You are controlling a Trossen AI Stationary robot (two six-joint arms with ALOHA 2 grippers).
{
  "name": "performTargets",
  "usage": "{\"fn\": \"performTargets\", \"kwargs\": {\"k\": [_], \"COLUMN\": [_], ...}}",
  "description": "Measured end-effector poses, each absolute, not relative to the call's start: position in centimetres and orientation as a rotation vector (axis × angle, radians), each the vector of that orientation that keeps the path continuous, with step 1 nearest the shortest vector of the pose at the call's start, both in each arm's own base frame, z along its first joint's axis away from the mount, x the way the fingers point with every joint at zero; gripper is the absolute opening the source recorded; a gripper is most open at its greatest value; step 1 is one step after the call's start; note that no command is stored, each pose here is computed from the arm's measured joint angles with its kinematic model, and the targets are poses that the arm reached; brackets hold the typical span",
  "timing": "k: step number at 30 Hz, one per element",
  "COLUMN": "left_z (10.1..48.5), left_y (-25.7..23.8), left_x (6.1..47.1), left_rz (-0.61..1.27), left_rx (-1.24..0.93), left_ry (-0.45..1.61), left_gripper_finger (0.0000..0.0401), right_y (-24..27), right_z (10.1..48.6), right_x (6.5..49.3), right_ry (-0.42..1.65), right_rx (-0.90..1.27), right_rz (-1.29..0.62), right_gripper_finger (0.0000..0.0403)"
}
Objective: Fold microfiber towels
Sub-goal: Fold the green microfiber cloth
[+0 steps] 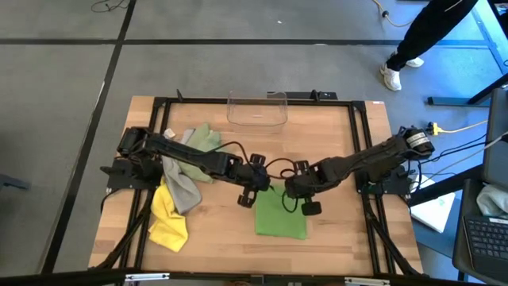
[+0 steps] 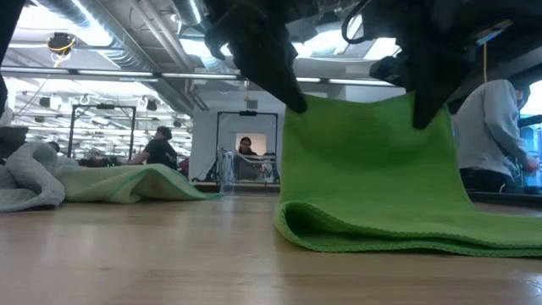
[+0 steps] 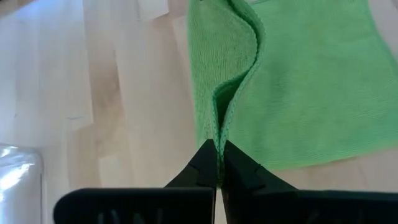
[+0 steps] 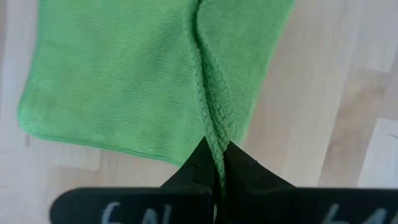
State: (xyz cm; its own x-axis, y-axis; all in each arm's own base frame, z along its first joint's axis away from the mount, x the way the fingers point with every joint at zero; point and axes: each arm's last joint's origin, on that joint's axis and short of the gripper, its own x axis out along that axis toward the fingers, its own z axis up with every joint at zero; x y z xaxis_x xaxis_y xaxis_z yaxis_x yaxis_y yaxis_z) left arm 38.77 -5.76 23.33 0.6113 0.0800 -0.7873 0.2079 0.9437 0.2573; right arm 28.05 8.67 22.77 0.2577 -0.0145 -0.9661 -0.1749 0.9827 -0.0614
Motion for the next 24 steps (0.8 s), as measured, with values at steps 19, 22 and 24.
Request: {"fn": "performTargets", "kwargs": {"k": [19,22,24], "left_z": [22.9,22.3,21.8], "left_y": [-10.0,-10.9,-11.4], "left_x": [38.2,38.4,38.6], "left_rz": [-0.145,-0.158,-0.162], "left_rx": [0.241,0.245,0.244], "left_ry": [0.904,0.903,0.895], "left_gripper_finger": [0.0,0.0,0.0], "right_y": [12.9,13.8,14.2], "right_z": [23.0,23.0,22.9], "right_x": [27.5,27.1,27.0], "right_ry": [1.211,1.205,1.202], "right_rx": [-0.085,-0.06,-0.052], "right_rz": [0.151,0.152,0.144], "right_gripper_finger": [0.0016,0.0009,0.0008]}}
